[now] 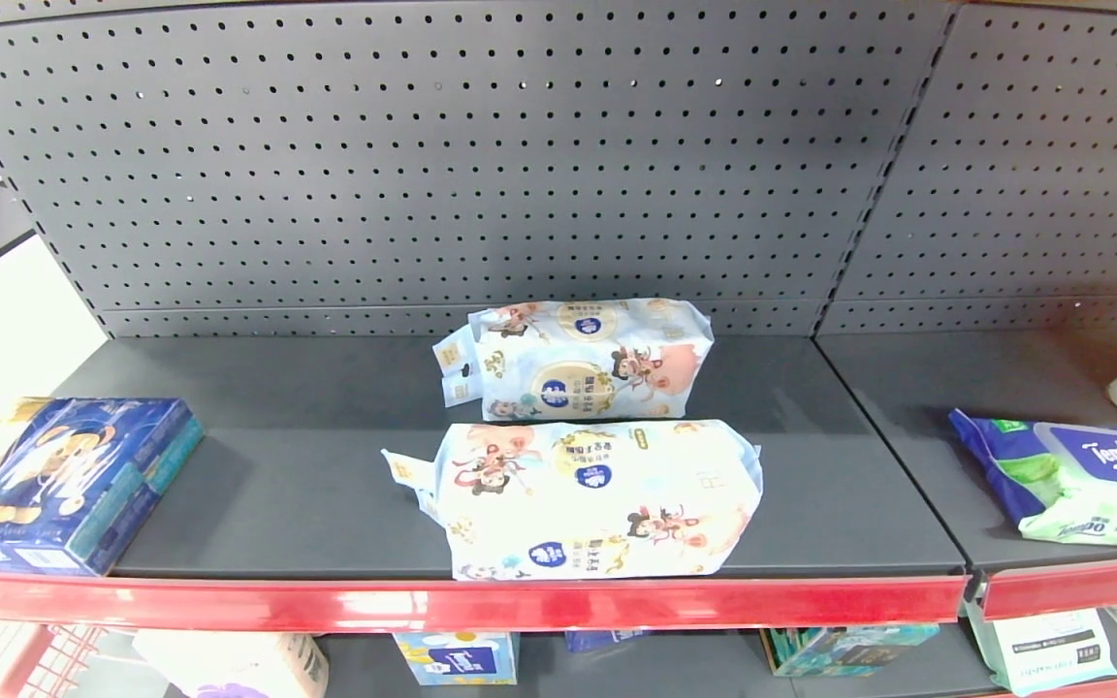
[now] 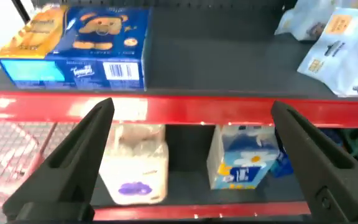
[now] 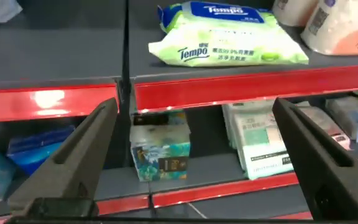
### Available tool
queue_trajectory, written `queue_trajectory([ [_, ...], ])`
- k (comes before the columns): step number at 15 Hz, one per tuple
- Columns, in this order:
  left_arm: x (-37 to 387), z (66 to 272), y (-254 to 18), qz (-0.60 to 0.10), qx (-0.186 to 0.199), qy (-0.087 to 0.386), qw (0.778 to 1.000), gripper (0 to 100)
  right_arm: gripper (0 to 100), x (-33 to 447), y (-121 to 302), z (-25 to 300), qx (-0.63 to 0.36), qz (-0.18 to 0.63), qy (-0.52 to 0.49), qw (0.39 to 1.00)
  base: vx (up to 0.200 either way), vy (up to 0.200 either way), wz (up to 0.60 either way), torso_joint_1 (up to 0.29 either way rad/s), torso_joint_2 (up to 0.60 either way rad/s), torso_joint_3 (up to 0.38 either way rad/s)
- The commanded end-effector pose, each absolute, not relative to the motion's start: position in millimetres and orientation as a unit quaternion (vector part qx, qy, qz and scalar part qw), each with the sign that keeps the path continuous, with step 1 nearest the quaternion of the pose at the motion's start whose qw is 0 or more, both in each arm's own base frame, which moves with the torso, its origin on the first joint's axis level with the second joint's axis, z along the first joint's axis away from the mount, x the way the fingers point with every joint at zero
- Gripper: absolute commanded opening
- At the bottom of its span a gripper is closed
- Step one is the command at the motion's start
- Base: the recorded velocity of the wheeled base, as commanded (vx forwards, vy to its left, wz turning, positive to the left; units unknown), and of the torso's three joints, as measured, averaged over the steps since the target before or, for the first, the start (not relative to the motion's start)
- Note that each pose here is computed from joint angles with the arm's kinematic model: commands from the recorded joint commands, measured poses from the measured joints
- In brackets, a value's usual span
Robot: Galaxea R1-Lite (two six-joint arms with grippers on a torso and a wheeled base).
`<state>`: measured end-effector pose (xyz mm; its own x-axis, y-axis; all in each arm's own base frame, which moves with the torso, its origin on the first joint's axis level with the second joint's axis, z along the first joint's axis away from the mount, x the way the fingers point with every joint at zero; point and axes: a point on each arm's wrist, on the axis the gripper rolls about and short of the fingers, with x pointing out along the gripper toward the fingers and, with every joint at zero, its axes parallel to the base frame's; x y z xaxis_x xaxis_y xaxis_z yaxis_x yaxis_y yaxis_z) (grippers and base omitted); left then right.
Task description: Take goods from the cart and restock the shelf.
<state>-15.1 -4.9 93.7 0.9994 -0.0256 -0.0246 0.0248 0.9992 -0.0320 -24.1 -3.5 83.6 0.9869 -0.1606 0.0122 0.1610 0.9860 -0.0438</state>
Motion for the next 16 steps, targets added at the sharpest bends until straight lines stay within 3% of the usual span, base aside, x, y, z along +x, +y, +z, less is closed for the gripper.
queue_trajectory([
  [1, -15, 85, -5, -0.021, -0.016, 0.01, 1.0, 100, 100, -25, -3, 83, -0.025, -0.064, -0.013, 0.998, 0.0, 0.0, 0.0, 0.0, 0.0, 0.0],
  [3, -16, 87, -6, -0.042, -0.015, -0.002, 0.999, 100, 100, -25, 1, 82, -0.021, 0.017, -0.013, 1.0, 0.0, 0.0, 0.0, 0.0, 0.0, 0.0],
  [4, -15, 86, -5, -0.021, -0.012, 0.003, 1.0, 100, 100, -23, 1, 76, -0.021, 0.033, -0.001, 0.999, 0.0, 0.0, 0.0, 0.0, 0.0, 0.0],
  [6, -16, 76, -1, 0.084, -0.007, 0.055, 0.995, 100, 100, -23, 0, 76, 0.011, 0.01, 0.002, 1.0, 0.0, 0.0, 0.0, 0.0, 0.0, 0.0],
  [9, -16, 77, -3, 0.021, -0.007, 0.048, 0.999, 100, 100, -23, 0, 76, 0.001, 0.003, 0.001, 1.0, 0.0, 0.0, 0.0, 0.0, 0.0, 0.0],
  [16, -16, 77, -3, 0.022, -0.008, 0.047, 0.999, 100, 100, -23, 0, 76, 0.002, -0.002, 0.001, 1.0, 0.0, 0.0, 0.0, 0.0, 0.0, 0.0],
])
